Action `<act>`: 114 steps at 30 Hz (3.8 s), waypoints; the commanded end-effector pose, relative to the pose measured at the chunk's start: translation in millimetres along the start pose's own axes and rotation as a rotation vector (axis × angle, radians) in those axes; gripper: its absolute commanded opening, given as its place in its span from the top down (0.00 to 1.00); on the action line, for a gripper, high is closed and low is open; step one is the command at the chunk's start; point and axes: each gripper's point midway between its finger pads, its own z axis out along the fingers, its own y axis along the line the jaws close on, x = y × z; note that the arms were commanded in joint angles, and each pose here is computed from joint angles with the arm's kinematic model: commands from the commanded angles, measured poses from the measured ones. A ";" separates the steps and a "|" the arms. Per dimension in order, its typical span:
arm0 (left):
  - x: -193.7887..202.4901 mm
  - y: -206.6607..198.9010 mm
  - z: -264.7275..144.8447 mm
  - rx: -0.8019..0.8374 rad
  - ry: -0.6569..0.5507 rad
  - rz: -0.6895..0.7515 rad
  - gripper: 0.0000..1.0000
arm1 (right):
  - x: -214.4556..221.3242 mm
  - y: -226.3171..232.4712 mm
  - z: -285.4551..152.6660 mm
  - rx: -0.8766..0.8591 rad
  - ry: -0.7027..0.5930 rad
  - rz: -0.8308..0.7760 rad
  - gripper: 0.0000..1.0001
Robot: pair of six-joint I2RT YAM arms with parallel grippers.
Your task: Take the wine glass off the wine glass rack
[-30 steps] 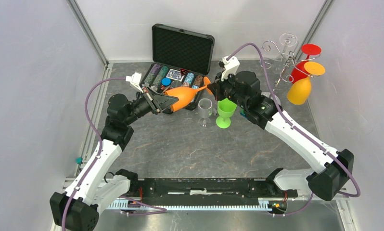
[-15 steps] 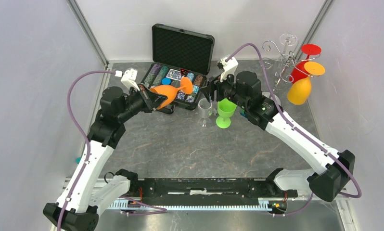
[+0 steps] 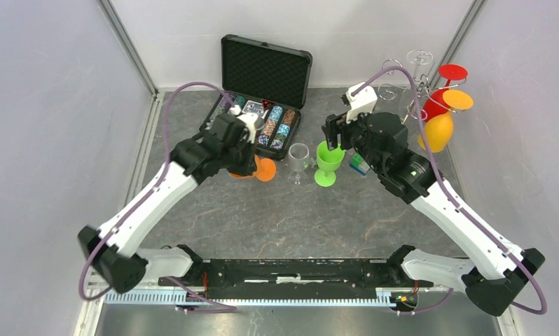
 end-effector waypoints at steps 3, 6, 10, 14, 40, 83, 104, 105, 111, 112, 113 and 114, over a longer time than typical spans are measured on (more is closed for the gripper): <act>2.4 3.1 14.4 -0.097 0.158 0.172 0.98 | -8.5 -46.4 -37.0 0.212 -0.011 -0.046 0.24; 6.4 -6.0 27.5 -0.076 0.220 0.203 0.98 | -3.4 -58.0 -48.0 0.266 -0.005 -0.048 0.23; 10.9 -10.8 41.9 -0.120 0.295 0.262 0.98 | 1.7 -75.0 -62.6 0.345 0.018 -0.091 0.22; 12.4 -14.0 58.5 -0.148 0.352 0.300 0.98 | 1.6 -90.8 -76.6 0.427 0.034 -0.108 0.22; -31.7 -27.7 52.4 -0.127 0.178 0.297 0.44 | -23.2 -93.7 -95.8 0.423 -0.008 -0.061 0.21; -21.4 -77.3 -96.6 0.406 -0.400 0.230 0.00 | 3.3 -285.9 -77.7 1.033 0.684 -0.483 0.50; -15.7 -73.9 -84.8 0.388 -0.376 0.260 0.00 | 9.5 -300.8 -93.2 1.139 0.750 -0.617 0.62; -15.7 -74.3 -84.9 0.390 -0.376 0.260 0.00 | 9.4 -300.5 -93.2 1.135 0.747 -0.617 0.62; -15.0 -73.9 -85.9 0.391 -0.379 0.263 0.00 | 14.5 -299.9 -94.6 1.114 0.762 -0.633 0.64; -15.1 -73.8 -86.1 0.391 -0.380 0.263 0.00 | 15.5 -299.9 -93.9 1.111 0.763 -0.634 0.64; -15.0 -73.9 -86.6 0.392 -0.381 0.264 0.00 | 16.6 -300.5 -94.4 1.113 0.767 -0.634 0.64; -14.7 -73.4 -86.4 0.390 -0.381 0.265 0.00 | 18.6 -300.6 -93.5 1.112 0.772 -0.637 0.65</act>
